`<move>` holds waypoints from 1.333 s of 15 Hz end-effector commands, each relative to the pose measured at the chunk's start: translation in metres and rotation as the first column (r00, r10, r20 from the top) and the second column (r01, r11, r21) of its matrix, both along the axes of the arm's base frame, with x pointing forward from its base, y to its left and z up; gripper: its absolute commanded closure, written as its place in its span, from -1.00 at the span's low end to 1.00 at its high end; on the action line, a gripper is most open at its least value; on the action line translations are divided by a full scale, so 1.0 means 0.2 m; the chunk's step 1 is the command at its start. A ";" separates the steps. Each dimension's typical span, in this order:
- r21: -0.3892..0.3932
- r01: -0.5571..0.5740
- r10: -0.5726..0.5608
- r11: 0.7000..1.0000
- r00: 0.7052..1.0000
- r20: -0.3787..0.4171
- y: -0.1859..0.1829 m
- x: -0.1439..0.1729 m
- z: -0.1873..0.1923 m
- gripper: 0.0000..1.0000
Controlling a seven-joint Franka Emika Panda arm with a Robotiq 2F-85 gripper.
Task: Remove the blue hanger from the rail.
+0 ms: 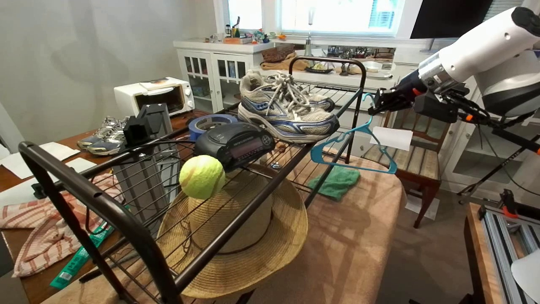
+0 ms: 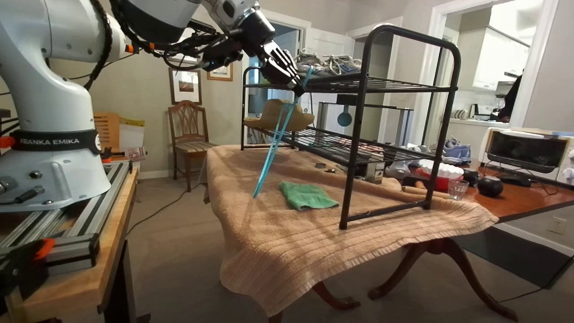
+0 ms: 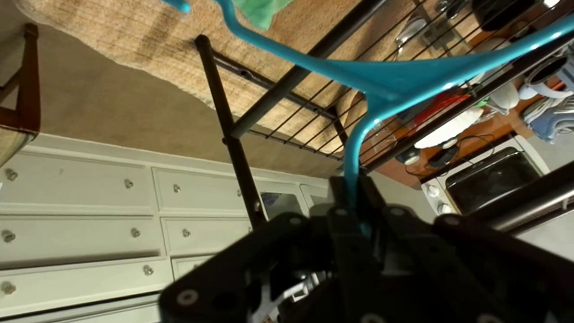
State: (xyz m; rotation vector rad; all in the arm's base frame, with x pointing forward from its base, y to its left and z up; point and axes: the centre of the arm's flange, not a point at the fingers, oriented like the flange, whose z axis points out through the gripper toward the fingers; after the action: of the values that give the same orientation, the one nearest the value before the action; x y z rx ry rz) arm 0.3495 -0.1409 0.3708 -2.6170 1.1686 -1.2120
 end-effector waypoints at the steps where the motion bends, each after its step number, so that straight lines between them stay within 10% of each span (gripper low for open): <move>1: -0.004 -0.048 0.048 0.999 0.999 -0.024 -0.02 -0.09 -0.14 0.95; 20: -0.295 -0.198 0.055 0.935 0.902 -0.429 0.05 0.07 -0.44 0.95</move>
State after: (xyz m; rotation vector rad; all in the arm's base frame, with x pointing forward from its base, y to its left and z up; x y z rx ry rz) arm 0.3522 -0.1335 0.3083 -3.2313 0.8728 -0.9898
